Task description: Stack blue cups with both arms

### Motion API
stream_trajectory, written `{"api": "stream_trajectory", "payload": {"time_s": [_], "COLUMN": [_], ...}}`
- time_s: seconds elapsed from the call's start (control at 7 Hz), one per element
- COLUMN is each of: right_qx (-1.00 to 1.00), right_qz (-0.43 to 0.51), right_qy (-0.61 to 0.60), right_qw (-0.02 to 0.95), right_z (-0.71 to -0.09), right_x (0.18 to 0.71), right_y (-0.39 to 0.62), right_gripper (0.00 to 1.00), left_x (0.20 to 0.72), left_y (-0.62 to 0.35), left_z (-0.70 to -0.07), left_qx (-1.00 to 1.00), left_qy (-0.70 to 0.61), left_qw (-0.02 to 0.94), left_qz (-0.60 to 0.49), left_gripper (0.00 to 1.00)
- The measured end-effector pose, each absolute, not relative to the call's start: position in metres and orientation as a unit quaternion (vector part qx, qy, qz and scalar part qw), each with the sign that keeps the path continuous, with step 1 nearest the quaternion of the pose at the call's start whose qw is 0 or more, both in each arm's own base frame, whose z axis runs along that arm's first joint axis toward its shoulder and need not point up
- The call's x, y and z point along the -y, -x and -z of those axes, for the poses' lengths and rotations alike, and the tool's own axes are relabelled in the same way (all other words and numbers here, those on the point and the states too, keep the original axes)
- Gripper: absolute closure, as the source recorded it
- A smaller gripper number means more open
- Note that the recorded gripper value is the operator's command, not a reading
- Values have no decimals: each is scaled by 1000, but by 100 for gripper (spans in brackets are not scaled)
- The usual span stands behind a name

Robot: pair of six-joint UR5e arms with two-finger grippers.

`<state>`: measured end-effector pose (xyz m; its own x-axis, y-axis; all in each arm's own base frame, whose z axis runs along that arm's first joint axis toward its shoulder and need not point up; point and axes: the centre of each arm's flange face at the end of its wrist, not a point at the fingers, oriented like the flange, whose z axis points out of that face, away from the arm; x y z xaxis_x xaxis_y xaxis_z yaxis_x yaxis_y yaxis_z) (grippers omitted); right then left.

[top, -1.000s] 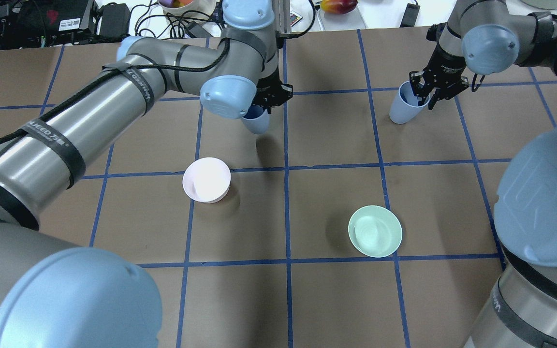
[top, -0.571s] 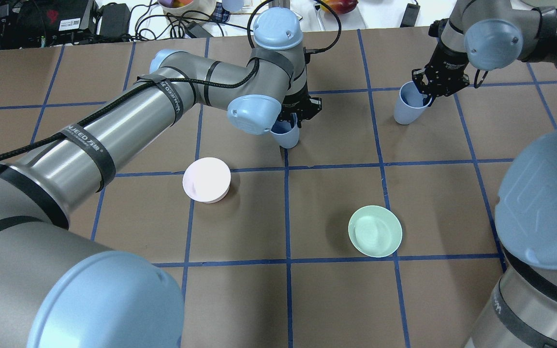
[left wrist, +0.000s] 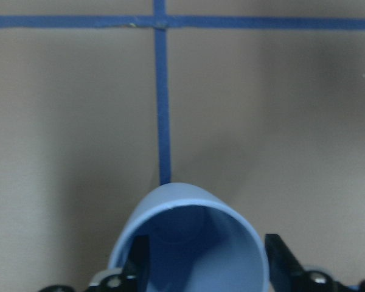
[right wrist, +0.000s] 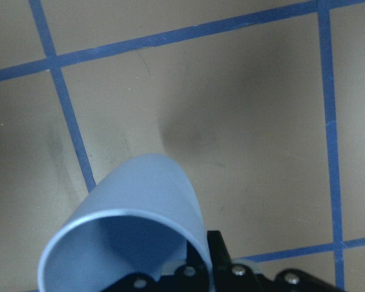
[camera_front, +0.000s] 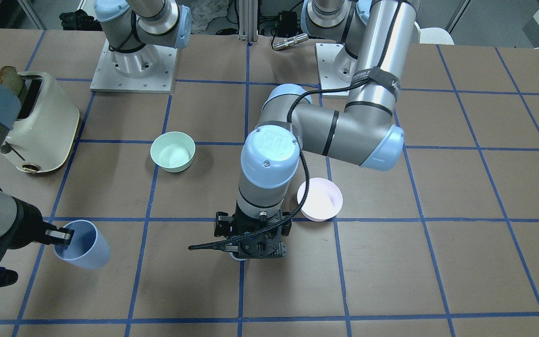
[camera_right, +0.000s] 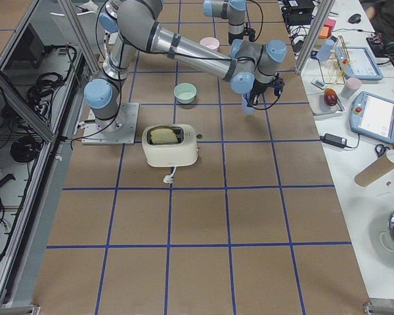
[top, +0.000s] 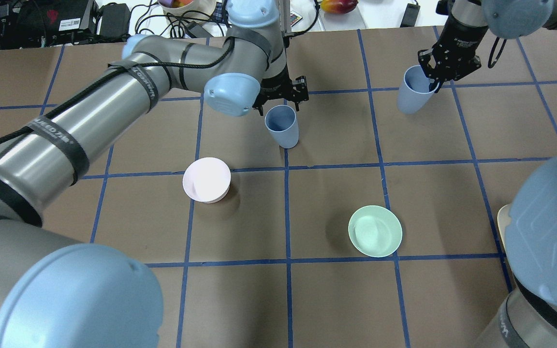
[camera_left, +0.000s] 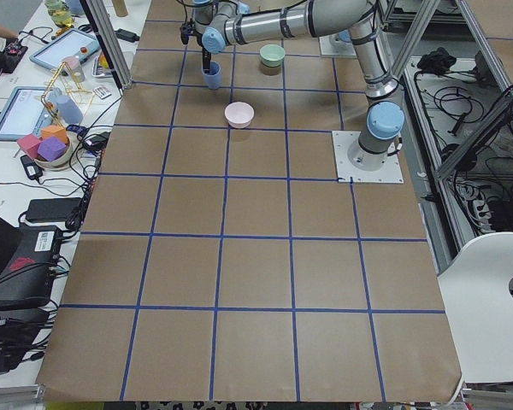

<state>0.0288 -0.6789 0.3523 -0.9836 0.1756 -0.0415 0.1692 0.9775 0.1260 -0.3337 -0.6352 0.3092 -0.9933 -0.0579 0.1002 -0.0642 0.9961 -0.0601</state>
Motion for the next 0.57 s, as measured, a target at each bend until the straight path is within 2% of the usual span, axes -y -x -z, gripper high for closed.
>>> {"api": "stream_trajectory", "payload": {"time_s": [0.29,0.57], "right_qx": [-993,-989], "right_qz": [-60,-60], "right_qy": [-93,-127], "right_qw": [38,36], "right_z": [-391,-403], "right_x": [657,628], "right_y": [-99,-204], "right_gripper": [100,100], "left_x": [608,554], "left_y": [300,262], "left_z": [-388,-466], "left_qx": [997,996], "left_qy": [-53,-69], "left_qw": [48,35], "left_qz": [7,46], "left_gripper": [0,0]}}
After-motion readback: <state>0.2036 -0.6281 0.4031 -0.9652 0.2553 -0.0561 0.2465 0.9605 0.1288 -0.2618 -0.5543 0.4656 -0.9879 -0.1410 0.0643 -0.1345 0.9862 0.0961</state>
